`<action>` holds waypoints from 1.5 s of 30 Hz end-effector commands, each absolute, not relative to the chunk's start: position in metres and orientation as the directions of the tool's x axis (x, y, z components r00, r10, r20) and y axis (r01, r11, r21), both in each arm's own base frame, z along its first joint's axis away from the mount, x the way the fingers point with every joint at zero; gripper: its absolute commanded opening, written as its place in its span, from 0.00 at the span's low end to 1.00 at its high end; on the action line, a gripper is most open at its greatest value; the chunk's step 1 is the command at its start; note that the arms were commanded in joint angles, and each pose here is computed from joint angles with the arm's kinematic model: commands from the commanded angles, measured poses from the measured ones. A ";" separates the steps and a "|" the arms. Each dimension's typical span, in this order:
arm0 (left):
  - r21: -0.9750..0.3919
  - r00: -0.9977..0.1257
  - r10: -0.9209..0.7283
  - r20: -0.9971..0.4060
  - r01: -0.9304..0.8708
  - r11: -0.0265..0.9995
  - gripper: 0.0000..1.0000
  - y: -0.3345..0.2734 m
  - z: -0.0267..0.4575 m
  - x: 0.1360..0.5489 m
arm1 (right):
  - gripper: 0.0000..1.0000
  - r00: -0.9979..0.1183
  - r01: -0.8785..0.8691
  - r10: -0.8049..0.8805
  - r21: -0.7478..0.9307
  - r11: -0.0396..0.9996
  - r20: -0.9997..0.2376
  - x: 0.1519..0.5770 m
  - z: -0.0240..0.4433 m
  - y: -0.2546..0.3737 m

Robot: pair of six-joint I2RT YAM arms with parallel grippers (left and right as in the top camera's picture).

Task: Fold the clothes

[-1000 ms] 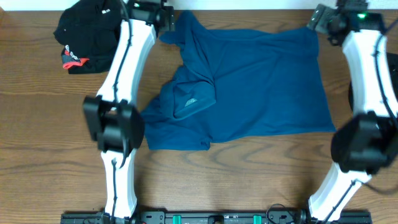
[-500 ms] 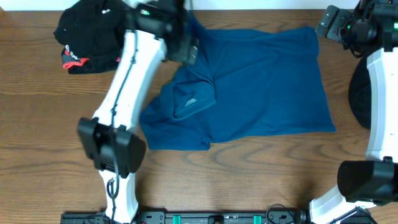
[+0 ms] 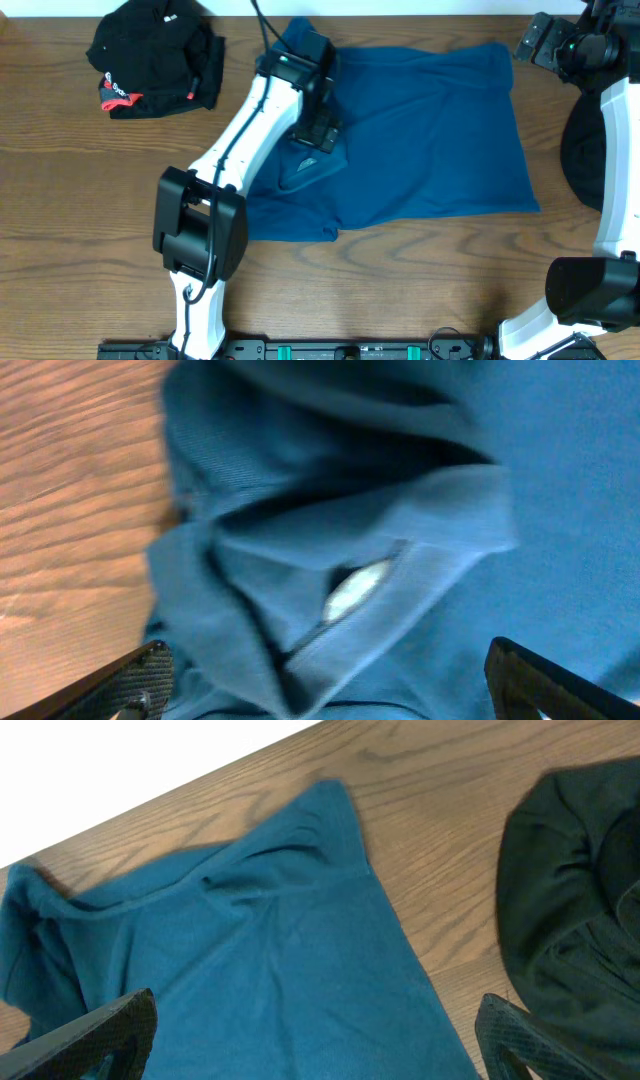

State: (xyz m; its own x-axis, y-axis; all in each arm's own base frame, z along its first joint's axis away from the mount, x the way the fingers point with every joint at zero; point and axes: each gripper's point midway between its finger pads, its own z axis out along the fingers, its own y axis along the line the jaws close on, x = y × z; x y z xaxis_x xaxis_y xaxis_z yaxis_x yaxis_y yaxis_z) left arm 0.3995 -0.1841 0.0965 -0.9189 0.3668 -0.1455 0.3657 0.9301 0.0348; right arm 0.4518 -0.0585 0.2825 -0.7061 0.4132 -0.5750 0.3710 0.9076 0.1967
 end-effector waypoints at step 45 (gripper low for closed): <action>0.302 -0.911 0.219 -0.350 0.112 0.947 0.99 -0.252 0.016 0.395 | 0.99 -0.700 0.353 0.377 0.165 0.921 -0.606 0.446 0.293 -0.074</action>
State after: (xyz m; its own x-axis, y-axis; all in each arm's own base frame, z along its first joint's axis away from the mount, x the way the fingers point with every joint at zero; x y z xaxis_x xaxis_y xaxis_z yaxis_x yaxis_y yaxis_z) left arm 0.3923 -0.2547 0.0178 -0.9108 0.2386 -0.3370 0.1382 0.9452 0.2959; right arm 0.4508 -0.0703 0.2832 -0.7087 0.3946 -0.5849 0.3640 0.9146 0.1760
